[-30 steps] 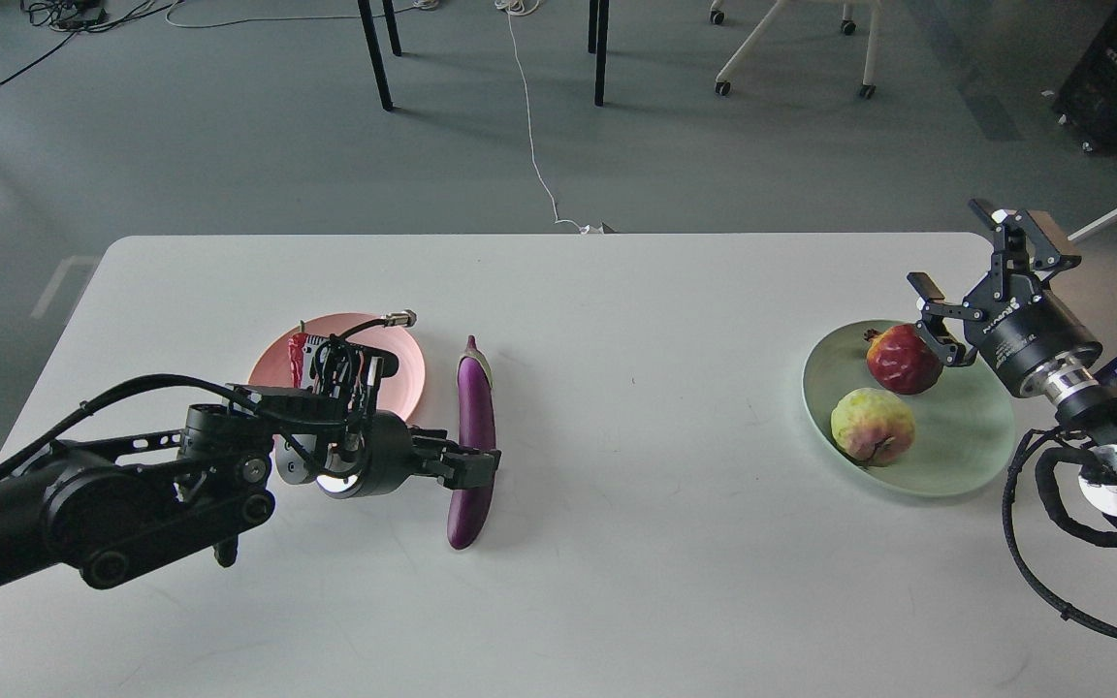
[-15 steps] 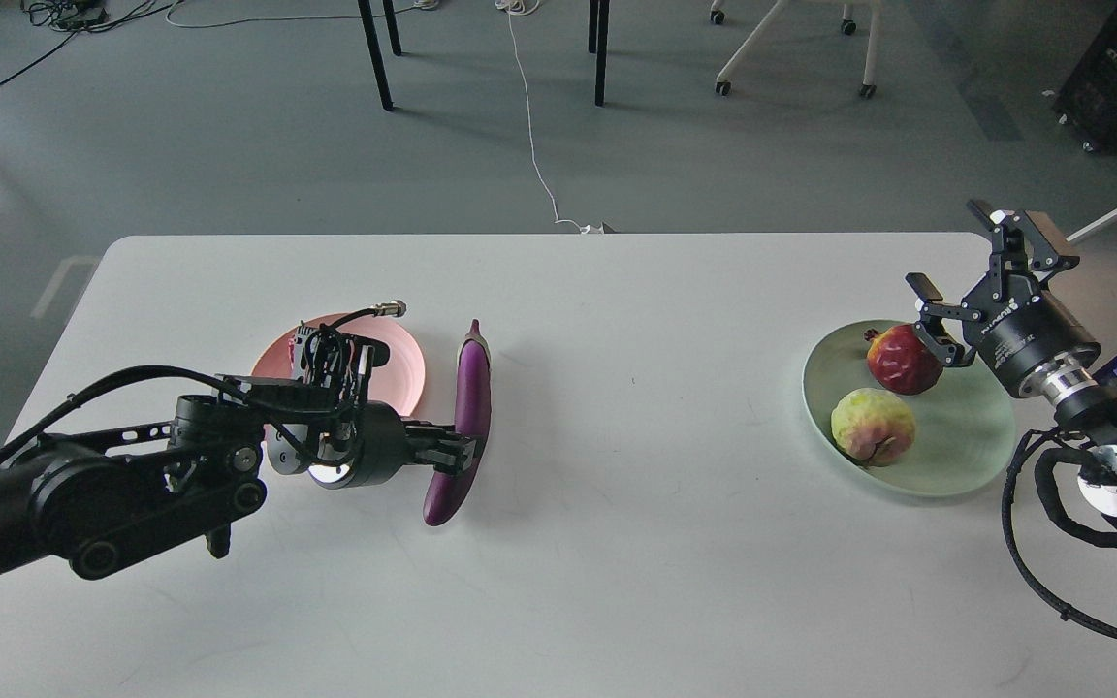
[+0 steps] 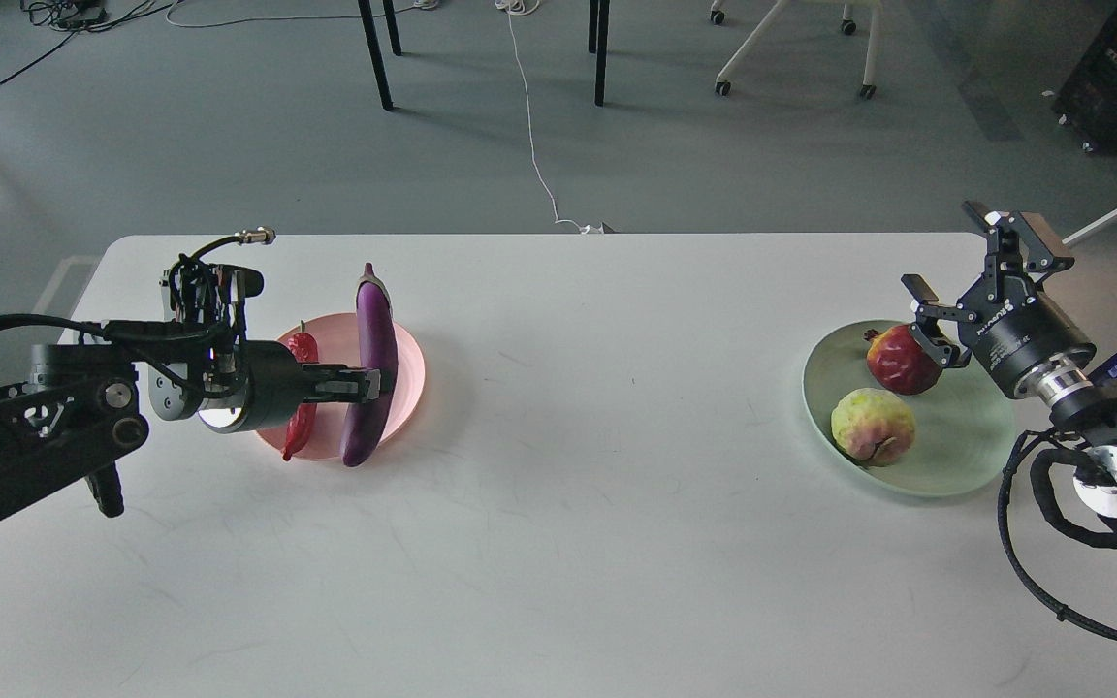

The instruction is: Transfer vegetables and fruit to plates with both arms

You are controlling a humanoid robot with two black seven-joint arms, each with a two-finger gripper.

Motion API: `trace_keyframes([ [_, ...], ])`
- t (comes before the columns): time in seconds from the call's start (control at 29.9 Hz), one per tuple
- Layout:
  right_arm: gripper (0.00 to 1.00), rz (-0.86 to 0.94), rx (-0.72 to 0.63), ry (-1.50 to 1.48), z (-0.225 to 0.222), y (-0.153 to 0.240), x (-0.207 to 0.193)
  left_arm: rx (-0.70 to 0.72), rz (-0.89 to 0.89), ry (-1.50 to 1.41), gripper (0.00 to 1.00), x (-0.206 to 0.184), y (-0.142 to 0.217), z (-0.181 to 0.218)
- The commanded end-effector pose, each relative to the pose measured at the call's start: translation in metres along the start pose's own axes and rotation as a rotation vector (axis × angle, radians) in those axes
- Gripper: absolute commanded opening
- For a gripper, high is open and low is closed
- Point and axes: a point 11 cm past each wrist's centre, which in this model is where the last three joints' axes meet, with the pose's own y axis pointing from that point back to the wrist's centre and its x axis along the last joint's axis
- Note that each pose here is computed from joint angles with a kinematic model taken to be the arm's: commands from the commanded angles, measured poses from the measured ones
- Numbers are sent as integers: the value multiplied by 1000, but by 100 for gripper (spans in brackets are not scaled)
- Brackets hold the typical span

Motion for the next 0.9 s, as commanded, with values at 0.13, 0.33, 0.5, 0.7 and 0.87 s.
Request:
trace_keyframes([
  [0.13,98,1,2,0,-1,0,1,2,22,9,59,-2,-2,-2],
  [0.33,98,5,4,3,-2,1,2,16,38,11,84,2,2,-9],
  [0.5,98,5,5,5,-3,0,2,3,71,6,100,15,14,-14],
  [0.7,98,-1,14,6,-7,-3,0,-75,198,29,100,57,35,-3],
  [0.87,99,-22,34,4,-14,-12,-8,-255,298,212,100,83,51,10],
])
